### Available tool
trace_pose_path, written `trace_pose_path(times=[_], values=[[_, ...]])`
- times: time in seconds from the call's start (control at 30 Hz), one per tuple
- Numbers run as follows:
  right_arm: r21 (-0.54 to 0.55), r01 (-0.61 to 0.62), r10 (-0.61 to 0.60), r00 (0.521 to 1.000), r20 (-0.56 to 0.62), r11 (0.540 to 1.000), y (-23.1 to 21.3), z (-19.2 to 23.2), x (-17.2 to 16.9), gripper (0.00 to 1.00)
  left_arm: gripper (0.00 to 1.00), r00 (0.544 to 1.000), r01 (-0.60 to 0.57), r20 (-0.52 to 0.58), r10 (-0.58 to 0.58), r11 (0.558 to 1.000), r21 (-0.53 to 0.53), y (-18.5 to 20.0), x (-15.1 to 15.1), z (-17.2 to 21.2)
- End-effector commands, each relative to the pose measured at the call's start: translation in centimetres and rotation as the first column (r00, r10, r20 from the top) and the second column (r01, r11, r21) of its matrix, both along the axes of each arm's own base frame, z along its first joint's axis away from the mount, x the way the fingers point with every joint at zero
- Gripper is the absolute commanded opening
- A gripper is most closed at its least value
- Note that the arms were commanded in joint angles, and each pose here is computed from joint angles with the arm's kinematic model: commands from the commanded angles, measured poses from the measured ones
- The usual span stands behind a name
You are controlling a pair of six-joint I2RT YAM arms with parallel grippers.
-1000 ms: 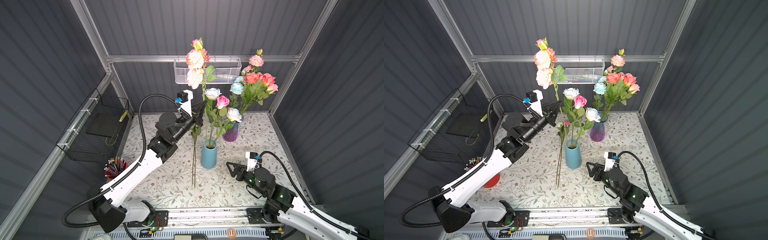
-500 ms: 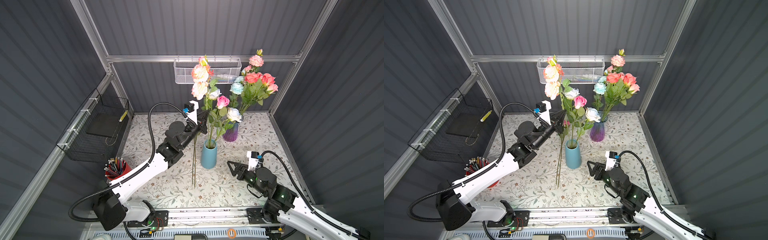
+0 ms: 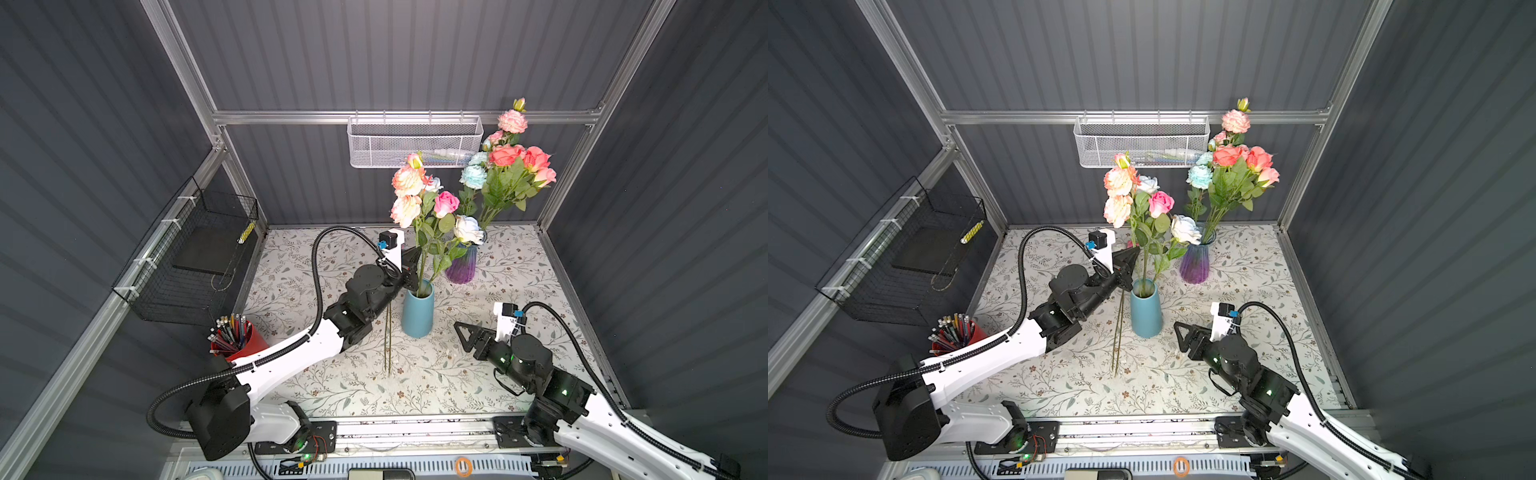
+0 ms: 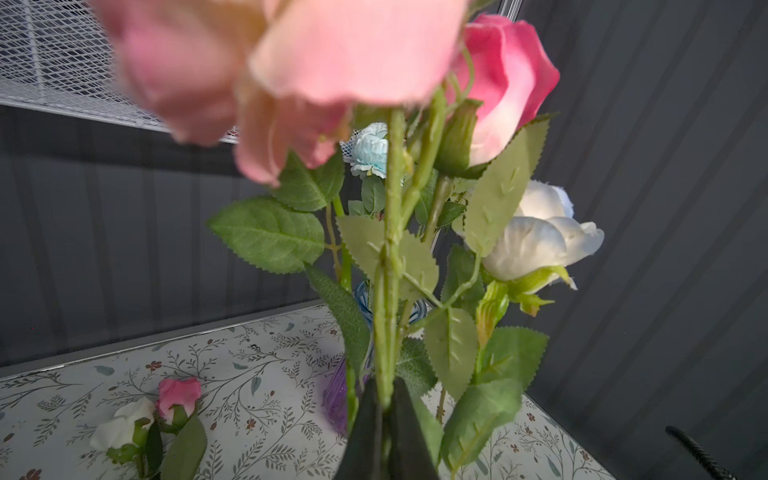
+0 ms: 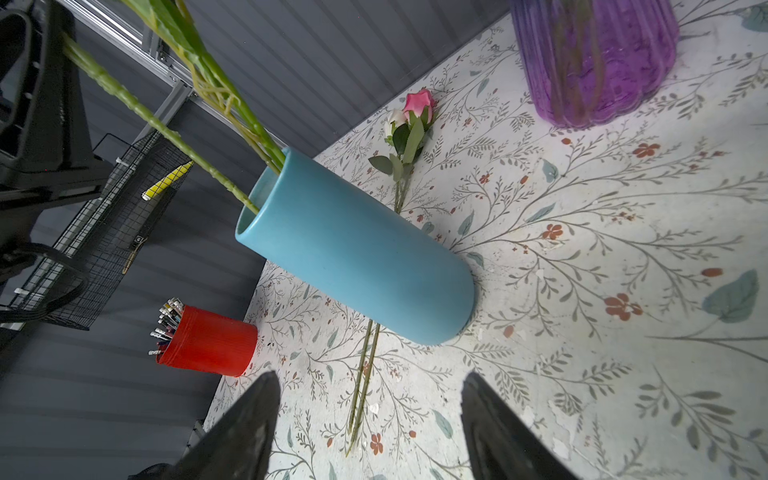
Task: Arrange the flowers into the vase
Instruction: 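Lower the pink carnation stem into the teal vase with left gripper, then open left gripper and withdraw it from the teal vase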
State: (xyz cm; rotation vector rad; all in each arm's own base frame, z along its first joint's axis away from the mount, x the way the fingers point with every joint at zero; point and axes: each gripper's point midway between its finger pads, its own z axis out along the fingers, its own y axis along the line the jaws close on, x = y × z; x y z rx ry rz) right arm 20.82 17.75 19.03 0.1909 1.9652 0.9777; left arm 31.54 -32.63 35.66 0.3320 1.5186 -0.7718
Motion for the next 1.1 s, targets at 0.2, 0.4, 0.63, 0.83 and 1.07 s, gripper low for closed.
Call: trace_pose_path(times=[0.2, 0.4, 0.63, 0.83, 1.07], values=[[0.031, 0.004, -0.004, 1.000, -0.011, 1.000, 0.0, 0.5, 0.0, 0.71, 0.26, 0.996, 0.032, -0.083, -0.025, 0.996, 0.082, -0.7, -0.4, -1.8], [0.033, -0.003, 0.003, 1.000, -0.005, 0.999, 0.3, 1.0, 0.1, 0.71, 0.31, 0.993, 0.060, -0.104, -0.047, 0.990, 0.127, -1.5, -1.1, -2.3], [0.032, 0.003, -0.003, 1.000, -0.008, 0.999, 0.0, 1.0, 0.0, 0.71, 0.56, 0.991, 0.028, -0.136, -0.004, 0.984, 0.178, 0.5, -2.0, -2.2], [0.030, 0.010, -0.010, 1.000, 0.002, 1.000, -0.1, 1.4, 0.1, 0.72, 0.67, 0.985, 0.031, -0.174, 0.011, 0.971, 0.237, 2.4, -3.3, -2.8], [0.020, 0.009, -0.009, 1.000, 0.009, 1.000, 0.0, 1.7, 0.2, 0.72, 0.67, 0.984, 0.064, -0.177, -0.020, 0.967, 0.248, 3.7, -5.1, -2.0]])
